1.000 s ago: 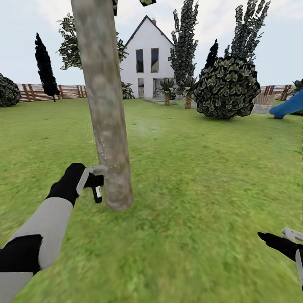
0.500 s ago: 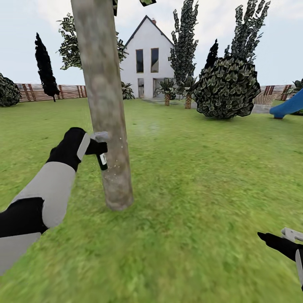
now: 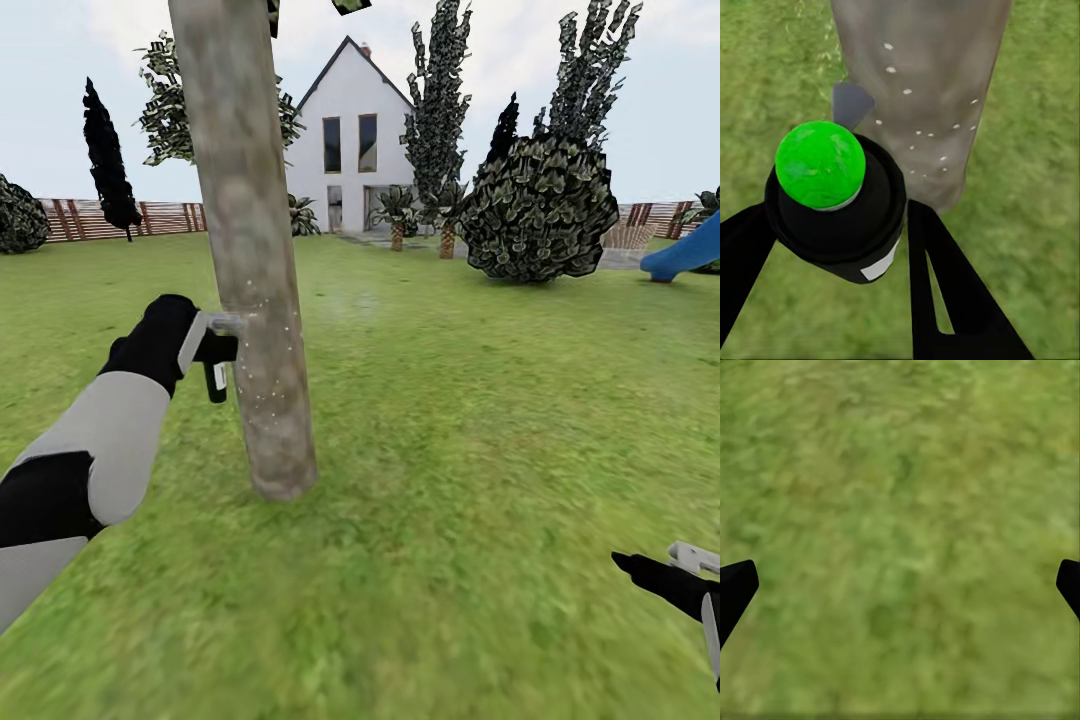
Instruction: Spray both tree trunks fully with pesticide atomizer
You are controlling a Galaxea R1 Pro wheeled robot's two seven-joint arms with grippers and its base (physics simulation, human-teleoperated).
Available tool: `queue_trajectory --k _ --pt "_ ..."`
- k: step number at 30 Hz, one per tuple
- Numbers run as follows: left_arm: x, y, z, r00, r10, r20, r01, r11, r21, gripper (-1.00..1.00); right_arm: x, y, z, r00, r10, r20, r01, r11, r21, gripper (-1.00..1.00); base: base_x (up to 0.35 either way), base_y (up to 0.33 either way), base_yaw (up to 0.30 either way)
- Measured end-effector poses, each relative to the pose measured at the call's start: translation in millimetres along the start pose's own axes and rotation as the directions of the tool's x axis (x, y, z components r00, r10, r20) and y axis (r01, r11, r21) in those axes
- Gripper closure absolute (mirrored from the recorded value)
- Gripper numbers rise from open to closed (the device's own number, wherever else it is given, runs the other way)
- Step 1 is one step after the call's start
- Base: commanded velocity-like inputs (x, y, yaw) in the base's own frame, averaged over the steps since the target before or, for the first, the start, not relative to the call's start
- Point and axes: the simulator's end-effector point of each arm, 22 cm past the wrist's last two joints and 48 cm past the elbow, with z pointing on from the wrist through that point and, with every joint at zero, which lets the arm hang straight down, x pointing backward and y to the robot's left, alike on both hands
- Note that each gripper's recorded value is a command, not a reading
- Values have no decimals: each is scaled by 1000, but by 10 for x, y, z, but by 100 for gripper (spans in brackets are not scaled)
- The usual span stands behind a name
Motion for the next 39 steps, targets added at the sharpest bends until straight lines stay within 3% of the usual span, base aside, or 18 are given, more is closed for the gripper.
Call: queue_trajectory --k 3,7,11,16,19,24,27,30,32,35,39 --pt "148 -24 86 999 5 -40 -5 1000 4 100 1 1 0 1000 0 0 0 1000 0 -100 0 0 0" --pt "656 -108 325 985 25 -168 -22 1000 20 100 1 1 1 1000 0 0 0 1000 0 -100 0 0 0" --pt "763 56 373 981 20 -191 -21 1000 -4 100 1 3 0 1000 0 0 0 1000 0 -100 0 0 0" --pt "1299 184 547 951 10 -310 -13 1000 -6 100 2 3 1 1000 0 -1 0 1000 0 -100 0 0 0" --pt "1479 170 646 948 17 -317 -19 1000 -3 100 -2 2 0 1000 -1 0 1 1000 0 -100 0 0 0" --pt "2266 150 1000 948 34 -317 -35 999 3 100 -12 3 -3 1000 -1 3 1 1000 -1 -100 0 0 134" --pt "2491 134 1053 943 33 -331 -32 999 8 100 -5 8 -1 1000 -1 1 1 1000 -2 -100 0 0 247" --pt "2767 -73 1170 951 -65 -303 88 994 62 100 9 18 4 1000 0 -1 0 1000 -3 -100 0 0 148" --pt "2787 -141 1263 967 -123 -221 144 986 82 100 3 20 1 1000 0 0 0 1000 -5 -100 0 -4 28" --pt "2778 -150 1289 971 -147 -188 165 982 87 100 0 30 -1 1000 0 1 0 1000 -9 -100 50 -178 92" --pt "2856 -162 1300 970 -148 -194 168 982 88 100 19 62 6 1000 1 -2 -1 1000 -14 -100 7 -292 85"
